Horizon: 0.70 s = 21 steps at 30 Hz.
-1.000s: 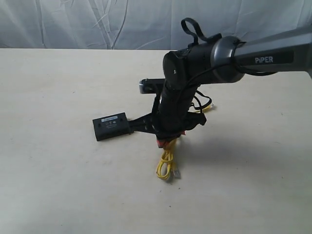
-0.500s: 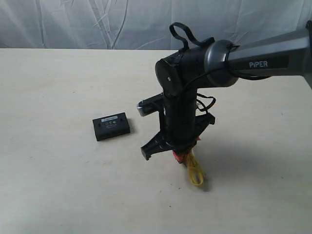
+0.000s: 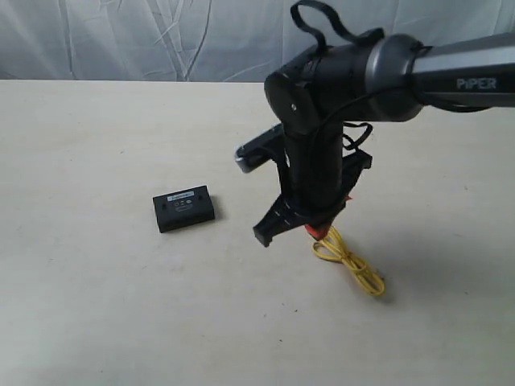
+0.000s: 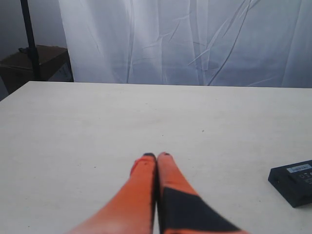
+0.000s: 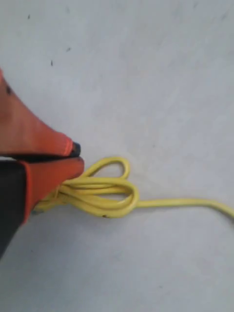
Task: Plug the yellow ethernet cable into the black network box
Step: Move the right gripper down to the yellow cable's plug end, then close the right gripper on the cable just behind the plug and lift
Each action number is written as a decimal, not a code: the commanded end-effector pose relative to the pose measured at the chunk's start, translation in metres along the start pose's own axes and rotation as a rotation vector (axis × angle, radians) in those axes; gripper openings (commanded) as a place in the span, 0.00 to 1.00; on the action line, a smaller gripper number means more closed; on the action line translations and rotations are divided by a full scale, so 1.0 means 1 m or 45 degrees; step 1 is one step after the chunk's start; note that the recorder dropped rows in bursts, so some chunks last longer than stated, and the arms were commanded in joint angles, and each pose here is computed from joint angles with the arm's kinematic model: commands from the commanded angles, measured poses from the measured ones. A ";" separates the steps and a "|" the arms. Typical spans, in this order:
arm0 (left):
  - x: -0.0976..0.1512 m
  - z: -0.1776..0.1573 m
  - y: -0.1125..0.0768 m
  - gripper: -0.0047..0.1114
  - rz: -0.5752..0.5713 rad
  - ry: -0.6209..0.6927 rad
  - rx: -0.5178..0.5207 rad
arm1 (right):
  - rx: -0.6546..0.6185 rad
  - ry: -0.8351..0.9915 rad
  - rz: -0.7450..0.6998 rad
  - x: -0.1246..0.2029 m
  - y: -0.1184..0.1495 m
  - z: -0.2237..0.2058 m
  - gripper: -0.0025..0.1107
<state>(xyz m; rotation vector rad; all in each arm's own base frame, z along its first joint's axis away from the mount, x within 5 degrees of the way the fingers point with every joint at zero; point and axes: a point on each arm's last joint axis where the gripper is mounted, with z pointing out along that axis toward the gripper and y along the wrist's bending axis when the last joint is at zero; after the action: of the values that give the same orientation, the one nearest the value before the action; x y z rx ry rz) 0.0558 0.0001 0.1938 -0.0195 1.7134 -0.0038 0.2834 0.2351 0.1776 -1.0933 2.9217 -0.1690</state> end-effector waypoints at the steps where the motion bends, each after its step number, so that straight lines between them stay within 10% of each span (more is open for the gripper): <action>1: 0.002 0.000 0.000 0.04 0.004 0.001 0.000 | -0.087 -0.247 0.122 -0.010 -0.019 -0.029 0.02; 9: 0.002 0.000 0.000 0.04 0.004 0.001 0.000 | -0.346 -0.458 0.658 -0.030 -0.086 -0.016 0.02; 21: 0.002 0.000 0.000 0.04 0.004 0.001 0.000 | -0.296 -0.502 0.858 -0.057 -0.092 0.032 0.24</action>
<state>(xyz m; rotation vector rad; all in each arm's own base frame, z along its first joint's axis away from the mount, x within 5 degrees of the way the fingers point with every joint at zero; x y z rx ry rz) 0.0558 0.0001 0.1938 -0.0195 1.7134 -0.0038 0.3829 0.1993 0.1573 -0.0714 2.7892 0.3845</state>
